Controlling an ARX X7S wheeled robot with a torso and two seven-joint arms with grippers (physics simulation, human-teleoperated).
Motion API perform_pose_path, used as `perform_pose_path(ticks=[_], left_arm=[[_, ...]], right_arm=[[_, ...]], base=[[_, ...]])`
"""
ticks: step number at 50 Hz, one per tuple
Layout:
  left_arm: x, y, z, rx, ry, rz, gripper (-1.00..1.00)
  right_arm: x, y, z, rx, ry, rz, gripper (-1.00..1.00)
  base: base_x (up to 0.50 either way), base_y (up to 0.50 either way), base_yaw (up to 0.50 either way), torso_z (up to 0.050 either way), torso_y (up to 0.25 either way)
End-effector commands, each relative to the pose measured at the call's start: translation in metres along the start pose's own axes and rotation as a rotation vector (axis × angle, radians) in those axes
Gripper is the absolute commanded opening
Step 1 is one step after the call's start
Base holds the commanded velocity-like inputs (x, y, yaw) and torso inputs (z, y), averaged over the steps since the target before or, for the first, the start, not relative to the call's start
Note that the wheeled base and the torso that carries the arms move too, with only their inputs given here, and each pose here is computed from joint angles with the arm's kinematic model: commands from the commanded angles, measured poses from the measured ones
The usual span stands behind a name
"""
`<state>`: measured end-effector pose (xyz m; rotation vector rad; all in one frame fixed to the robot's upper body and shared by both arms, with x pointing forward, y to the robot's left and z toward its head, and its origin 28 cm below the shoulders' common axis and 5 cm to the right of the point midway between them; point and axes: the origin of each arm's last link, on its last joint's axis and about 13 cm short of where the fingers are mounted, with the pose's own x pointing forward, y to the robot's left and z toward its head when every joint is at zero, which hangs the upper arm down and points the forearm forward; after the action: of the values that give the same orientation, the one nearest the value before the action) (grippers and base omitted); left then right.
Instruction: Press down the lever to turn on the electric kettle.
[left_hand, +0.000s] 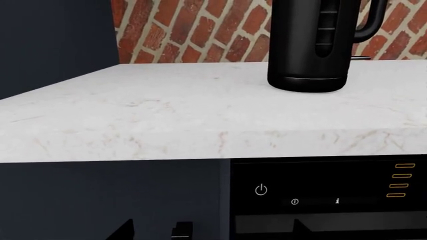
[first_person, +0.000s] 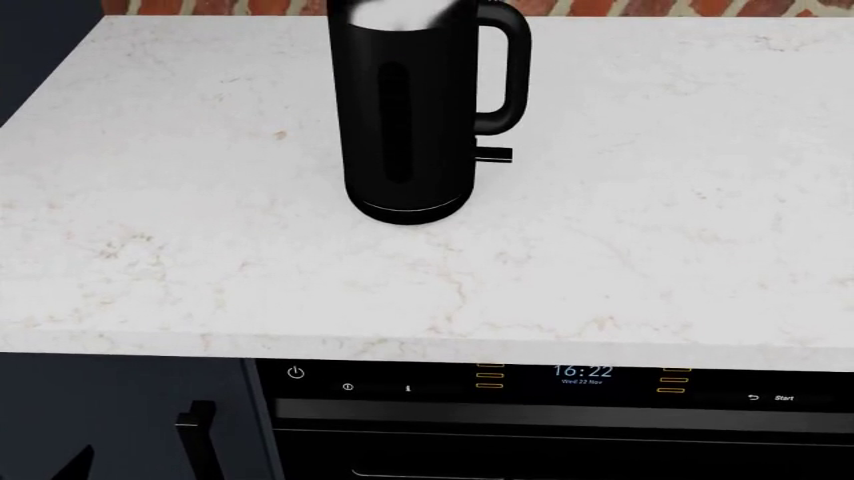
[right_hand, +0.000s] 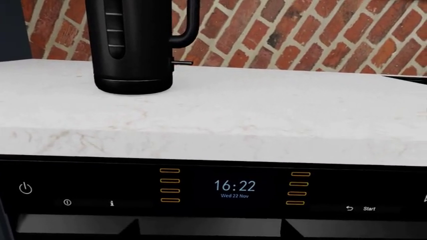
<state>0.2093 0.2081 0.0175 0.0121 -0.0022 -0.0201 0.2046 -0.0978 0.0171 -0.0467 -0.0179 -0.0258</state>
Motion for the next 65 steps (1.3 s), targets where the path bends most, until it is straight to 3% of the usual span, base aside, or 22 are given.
perform_pose_path(ticks=[1,16,18,22,27,29,32,33,34,54,65], left_arm=[[-0.002,0.000,-0.001,-0.003,0.000,-0.007,1.00],[0.002,0.001,0.005,-0.010,0.020,-0.015,1.00],[0.004,0.002,0.019,-0.022,0.063,-0.084,1.00],[0.011,0.008,0.049,-0.035,0.049,-0.085,1.00],[0.013,0.015,0.080,-0.061,-0.029,-0.040,1.00],[0.007,0.016,0.093,-0.068,-0.059,-0.046,1.00],[0.010,0.019,0.115,-0.097,-0.113,-0.019,1.00],[0.010,0.020,0.117,-0.100,-0.116,-0.016,1.00],[0.009,0.024,0.138,-0.064,-0.149,-0.019,1.00],[0.006,0.026,0.144,-0.064,-0.169,-0.006,1.00],[0.007,0.025,0.141,-0.060,-0.168,-0.003,1.00]], right_arm=[[0.000,0.000,0.002,-0.004,-0.001,-0.003,1.00],[0.001,0.000,0.006,-0.005,-0.007,0.016,1.00],[0.005,-0.004,0.016,-0.017,-0.028,0.003,1.00],[0.013,-0.011,0.037,-0.020,-0.035,-0.013,1.00],[0.015,-0.018,0.071,-0.024,-0.111,-0.027,1.00],[0.003,-0.018,0.098,-0.081,-0.162,-0.024,1.00],[0.000,-0.020,0.119,-0.089,-0.198,-0.024,1.00],[-0.001,-0.020,0.121,-0.089,-0.202,-0.024,1.00],[-0.007,-0.017,0.140,-0.080,-0.229,0.005,1.00],[-0.011,-0.018,0.144,-0.080,-0.254,0.015,1.00],[-0.008,-0.020,0.142,-0.075,-0.239,0.019,1.00]], base=[[0.00,0.00,0.00,0.050,0.000],[0.00,0.00,0.00,0.044,0.000],[0.00,0.00,0.00,0.000,0.000],[0.00,0.00,0.00,0.000,0.000],[0.00,0.00,0.00,0.000,0.000],[0.00,0.00,0.00,0.000,0.000],[0.00,0.00,0.00,0.000,0.000],[0.00,0.00,0.00,0.000,0.000],[0.00,0.00,0.00,0.000,0.000],[0.00,0.00,0.00,0.000,0.000],[0.43,0.00,0.00,0.000,0.000]])
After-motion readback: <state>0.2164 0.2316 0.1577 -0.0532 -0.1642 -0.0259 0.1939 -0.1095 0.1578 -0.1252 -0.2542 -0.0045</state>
